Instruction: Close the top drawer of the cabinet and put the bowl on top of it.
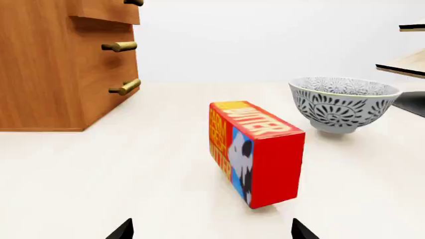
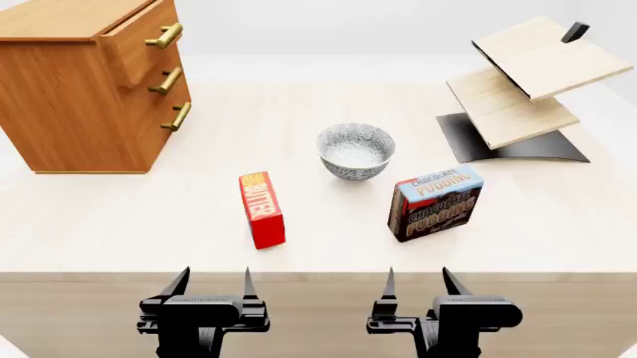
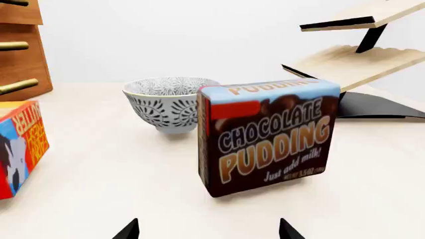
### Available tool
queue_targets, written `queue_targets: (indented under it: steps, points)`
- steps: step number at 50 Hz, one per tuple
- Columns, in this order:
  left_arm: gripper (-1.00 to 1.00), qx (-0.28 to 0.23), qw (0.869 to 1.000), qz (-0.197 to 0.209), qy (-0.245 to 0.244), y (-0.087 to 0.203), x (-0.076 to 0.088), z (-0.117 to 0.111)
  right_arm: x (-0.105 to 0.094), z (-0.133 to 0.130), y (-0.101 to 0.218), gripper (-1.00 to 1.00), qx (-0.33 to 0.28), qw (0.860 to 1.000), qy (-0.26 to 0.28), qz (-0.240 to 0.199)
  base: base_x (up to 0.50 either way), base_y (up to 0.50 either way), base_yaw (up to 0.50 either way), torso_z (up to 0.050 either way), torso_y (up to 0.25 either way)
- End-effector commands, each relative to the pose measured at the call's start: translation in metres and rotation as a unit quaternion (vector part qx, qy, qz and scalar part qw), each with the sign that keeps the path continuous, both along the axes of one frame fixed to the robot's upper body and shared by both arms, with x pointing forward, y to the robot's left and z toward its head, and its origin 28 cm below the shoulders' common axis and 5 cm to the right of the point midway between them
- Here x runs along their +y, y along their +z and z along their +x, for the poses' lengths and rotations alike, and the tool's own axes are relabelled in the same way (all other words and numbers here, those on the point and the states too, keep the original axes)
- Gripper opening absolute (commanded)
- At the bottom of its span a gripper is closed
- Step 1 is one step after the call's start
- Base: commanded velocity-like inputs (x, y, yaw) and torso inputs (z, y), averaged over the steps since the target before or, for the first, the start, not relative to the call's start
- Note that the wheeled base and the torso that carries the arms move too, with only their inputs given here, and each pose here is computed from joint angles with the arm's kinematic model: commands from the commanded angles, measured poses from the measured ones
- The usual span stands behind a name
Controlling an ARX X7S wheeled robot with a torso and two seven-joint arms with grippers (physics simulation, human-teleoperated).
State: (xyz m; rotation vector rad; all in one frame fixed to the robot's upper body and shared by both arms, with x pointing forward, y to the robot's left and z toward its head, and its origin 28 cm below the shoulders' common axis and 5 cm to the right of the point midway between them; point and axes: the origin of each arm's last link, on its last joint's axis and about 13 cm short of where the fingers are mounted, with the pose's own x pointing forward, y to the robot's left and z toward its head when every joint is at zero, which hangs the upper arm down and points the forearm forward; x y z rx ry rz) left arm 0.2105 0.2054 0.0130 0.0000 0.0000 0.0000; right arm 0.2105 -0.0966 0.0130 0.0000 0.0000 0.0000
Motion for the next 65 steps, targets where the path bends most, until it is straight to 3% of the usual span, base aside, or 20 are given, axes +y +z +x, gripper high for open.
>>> queue_targets:
  steps: [1,26,27,28,29,52,55,57,61,65]
  points:
    - [1.00,-0.002,1.000,-0.004,0.000,0.002,0.000,-0.001,0.000,-0.001,0.005,1.00,-0.003,1.000,0.007,0.002,0.00,0.00,0.00,0.000,0.000]
    - [1.00,-0.025,1.000,-0.009,-0.002,0.016,0.001,-0.002,-0.004,0.000,0.022,1.00,-0.019,1.000,-0.001,0.014,0.00,0.00,0.00,0.000,0.000]
    - [1.00,0.081,0.996,0.022,0.015,-0.028,-0.001,0.001,0.012,0.004,-0.035,1.00,0.044,0.998,0.015,-0.031,0.00,0.00,0.00,0.000,0.000]
    - [1.00,0.003,1.000,0.000,0.000,-0.002,0.000,0.000,-0.001,-0.004,-0.023,1.00,0.051,0.999,-0.003,-0.004,0.00,0.00,0.00,0.000,0.000]
    - [1.00,0.000,1.000,-0.001,0.001,0.001,0.000,0.000,0.000,0.000,0.000,1.00,0.000,1.000,0.000,0.000,0.00,0.00,0.00,0.000,0.000]
    - [1.00,-0.001,1.000,0.001,-0.001,0.001,-0.001,0.000,0.001,-0.001,0.002,1.00,0.000,1.000,0.003,0.001,0.00,0.00,0.00,0.000,0.000]
    - [1.00,-0.030,1.000,0.008,-0.003,0.011,0.000,-0.002,0.001,-0.002,0.022,1.00,-0.034,0.999,-0.002,0.000,0.00,0.00,0.00,0.000,0.000]
    - [1.00,-0.055,0.998,0.006,-0.006,0.024,0.000,-0.005,-0.001,-0.005,0.037,1.00,-0.051,0.998,0.002,0.022,0.00,0.00,0.00,0.000,0.000]
    - [1.00,-0.136,0.991,0.007,-0.007,0.066,0.003,-0.019,-0.004,-0.017,0.079,1.00,-0.116,0.992,0.000,0.038,0.00,0.00,0.00,0.000,0.000]
    - [1.00,-0.241,0.970,0.023,-0.016,0.114,0.006,-0.044,-0.010,-0.040,0.125,1.00,-0.201,0.979,0.000,0.035,0.00,0.00,0.00,0.000,0.000]
